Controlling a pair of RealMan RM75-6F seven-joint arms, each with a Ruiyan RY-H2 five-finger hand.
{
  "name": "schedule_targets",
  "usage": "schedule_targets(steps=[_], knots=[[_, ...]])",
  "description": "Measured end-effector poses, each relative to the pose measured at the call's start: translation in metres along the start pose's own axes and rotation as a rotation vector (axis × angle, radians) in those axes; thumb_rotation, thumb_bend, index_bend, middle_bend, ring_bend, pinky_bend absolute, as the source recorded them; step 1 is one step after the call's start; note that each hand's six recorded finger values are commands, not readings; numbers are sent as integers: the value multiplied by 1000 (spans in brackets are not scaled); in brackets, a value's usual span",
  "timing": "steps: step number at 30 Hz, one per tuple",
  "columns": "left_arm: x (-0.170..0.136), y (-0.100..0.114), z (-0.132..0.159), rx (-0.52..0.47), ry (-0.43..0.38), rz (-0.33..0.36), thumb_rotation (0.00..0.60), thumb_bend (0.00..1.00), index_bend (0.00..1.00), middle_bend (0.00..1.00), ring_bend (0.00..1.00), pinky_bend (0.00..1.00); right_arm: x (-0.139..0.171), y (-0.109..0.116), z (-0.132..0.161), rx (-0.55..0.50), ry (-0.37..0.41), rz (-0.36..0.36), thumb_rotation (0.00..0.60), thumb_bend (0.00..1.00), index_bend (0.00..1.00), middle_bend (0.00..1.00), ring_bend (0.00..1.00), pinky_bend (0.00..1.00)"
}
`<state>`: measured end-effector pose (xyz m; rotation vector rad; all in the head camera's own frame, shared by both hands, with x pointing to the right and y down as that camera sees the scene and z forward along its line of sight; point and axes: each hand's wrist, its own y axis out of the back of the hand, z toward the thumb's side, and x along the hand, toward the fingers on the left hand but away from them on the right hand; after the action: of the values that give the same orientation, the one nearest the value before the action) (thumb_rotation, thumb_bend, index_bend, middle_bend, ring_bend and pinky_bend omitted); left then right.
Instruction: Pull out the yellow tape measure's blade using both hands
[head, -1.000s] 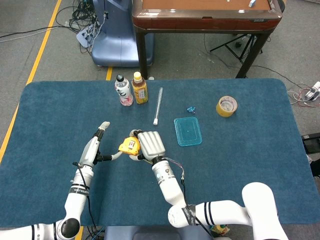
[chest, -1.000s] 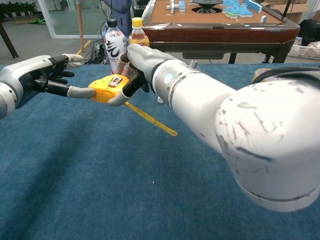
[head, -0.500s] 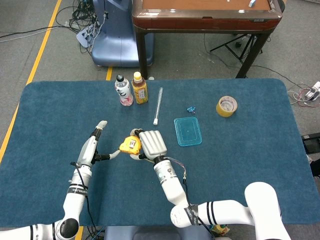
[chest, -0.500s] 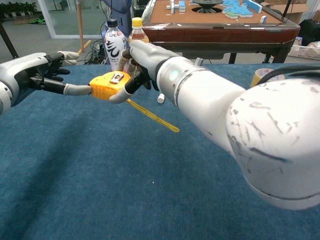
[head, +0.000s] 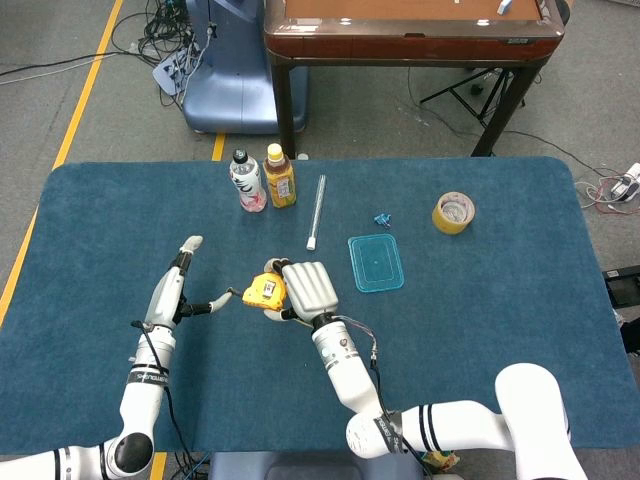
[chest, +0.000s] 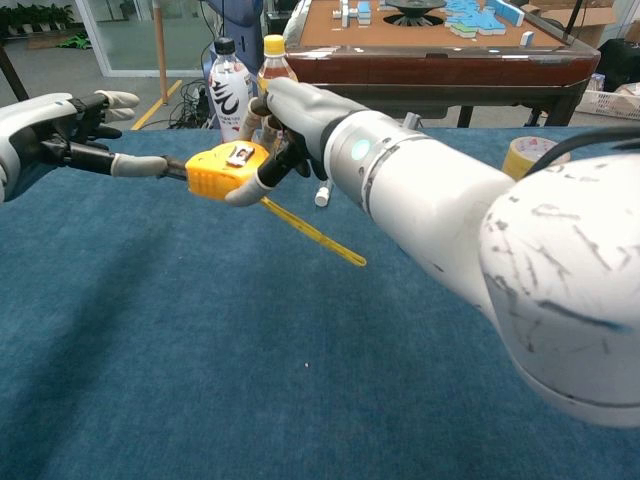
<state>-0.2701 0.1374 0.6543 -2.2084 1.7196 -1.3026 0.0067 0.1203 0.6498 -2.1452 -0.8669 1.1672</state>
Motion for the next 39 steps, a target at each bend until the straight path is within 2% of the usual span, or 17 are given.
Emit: schedule_targets(steps=[17,21,26,39], knots=[[9,28,-17,9,63,67,600,174,13,0,0,0,2,4,-6,9,-12,3,600,689,829,802,782,741],[9,30,-18,6,64,72,600,174,174,0,0,0,2,4,-6,7,-11,3,600,689,829,802,783,741],[10,30,-18,9,62,65,600,207,311,0,0,0,2,5,-5,8,-11,-2,600,689,829,802,785,741],[11,30,-18,-4,55,62,600,357,467,0,0,0,2,6,-7,5,-14,-1,600,689,829,803,790,741]])
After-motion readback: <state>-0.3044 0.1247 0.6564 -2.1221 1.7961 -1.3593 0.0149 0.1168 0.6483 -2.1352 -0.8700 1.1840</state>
